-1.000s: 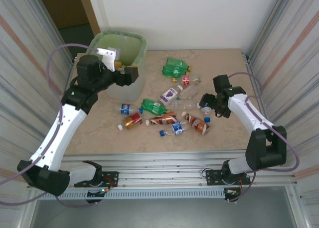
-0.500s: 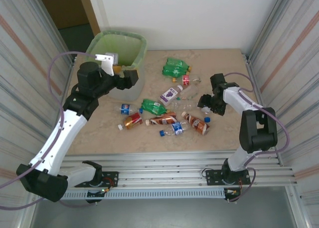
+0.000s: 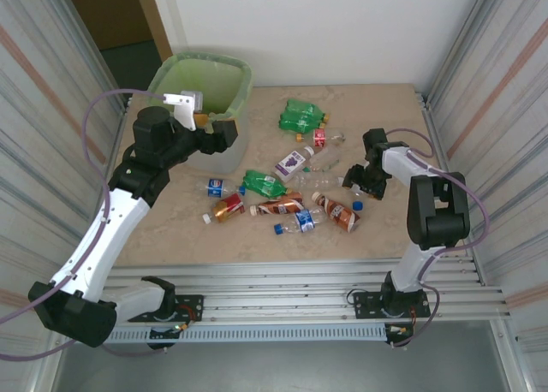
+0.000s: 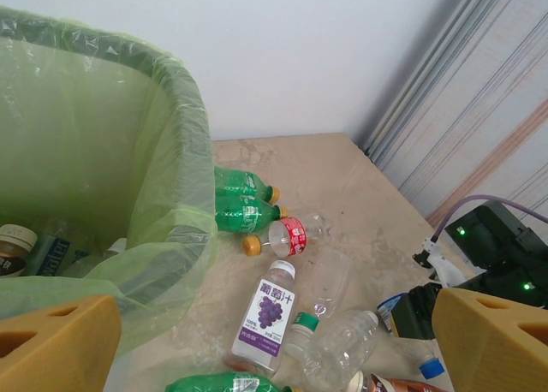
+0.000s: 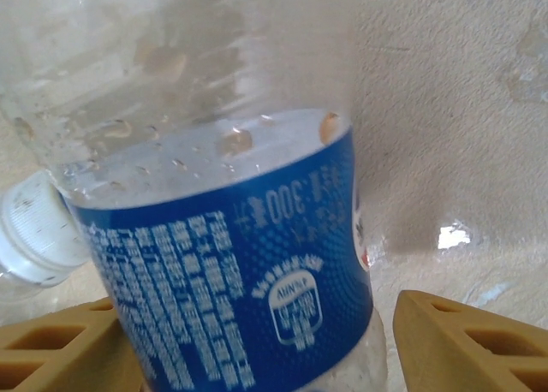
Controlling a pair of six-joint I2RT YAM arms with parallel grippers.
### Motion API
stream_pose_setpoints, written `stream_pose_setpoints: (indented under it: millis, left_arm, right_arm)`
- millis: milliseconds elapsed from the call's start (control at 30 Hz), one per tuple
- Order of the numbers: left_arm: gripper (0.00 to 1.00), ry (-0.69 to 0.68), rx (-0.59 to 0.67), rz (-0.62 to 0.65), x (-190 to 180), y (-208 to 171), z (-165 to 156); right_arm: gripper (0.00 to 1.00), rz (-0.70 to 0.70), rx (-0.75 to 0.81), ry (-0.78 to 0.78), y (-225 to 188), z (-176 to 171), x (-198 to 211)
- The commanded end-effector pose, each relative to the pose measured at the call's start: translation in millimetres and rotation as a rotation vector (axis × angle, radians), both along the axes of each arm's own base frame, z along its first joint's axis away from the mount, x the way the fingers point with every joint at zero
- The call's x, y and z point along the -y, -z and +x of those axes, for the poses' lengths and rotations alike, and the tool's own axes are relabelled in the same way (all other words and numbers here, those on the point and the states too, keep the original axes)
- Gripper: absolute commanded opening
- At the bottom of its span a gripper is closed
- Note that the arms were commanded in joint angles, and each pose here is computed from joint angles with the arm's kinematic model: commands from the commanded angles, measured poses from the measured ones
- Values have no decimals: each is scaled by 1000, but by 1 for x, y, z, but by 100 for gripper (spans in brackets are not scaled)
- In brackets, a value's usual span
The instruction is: Put the plastic bottles in the bin
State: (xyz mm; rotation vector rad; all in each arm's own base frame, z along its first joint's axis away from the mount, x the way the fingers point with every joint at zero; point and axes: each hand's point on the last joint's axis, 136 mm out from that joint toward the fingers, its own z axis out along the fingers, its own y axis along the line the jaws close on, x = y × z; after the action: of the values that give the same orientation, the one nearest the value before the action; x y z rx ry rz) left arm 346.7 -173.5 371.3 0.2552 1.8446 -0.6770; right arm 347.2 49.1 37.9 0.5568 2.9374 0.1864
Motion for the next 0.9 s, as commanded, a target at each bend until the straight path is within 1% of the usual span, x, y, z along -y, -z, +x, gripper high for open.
stream_pose_setpoints:
  millis: [0, 233, 433, 533, 667, 867]
  left_arm:
    - [94, -15, 28, -21, -1, -8, 1]
    - [94, -17, 16, -18, -1, -3, 3]
    - [95, -22, 17, -17, -2, -3, 3]
    - [95, -25, 13, -18, -2, -2, 4]
    - [95, -26, 13, -23, -2, -2, 4]
    - [95, -19, 20, -36, 0, -7, 3]
  right_arm:
    - [69, -1, -1, -18, 3, 6, 3]
    - [67, -12, -24, -11, 14, 5, 6]
    - [52, -37, -19, -5, 13, 5, 11]
    - [48, -52, 8, -2, 3, 6, 14]
    - [47, -70, 66, 0, -18, 7, 17]
    - [43, -76, 224, -20, -66, 10, 12]
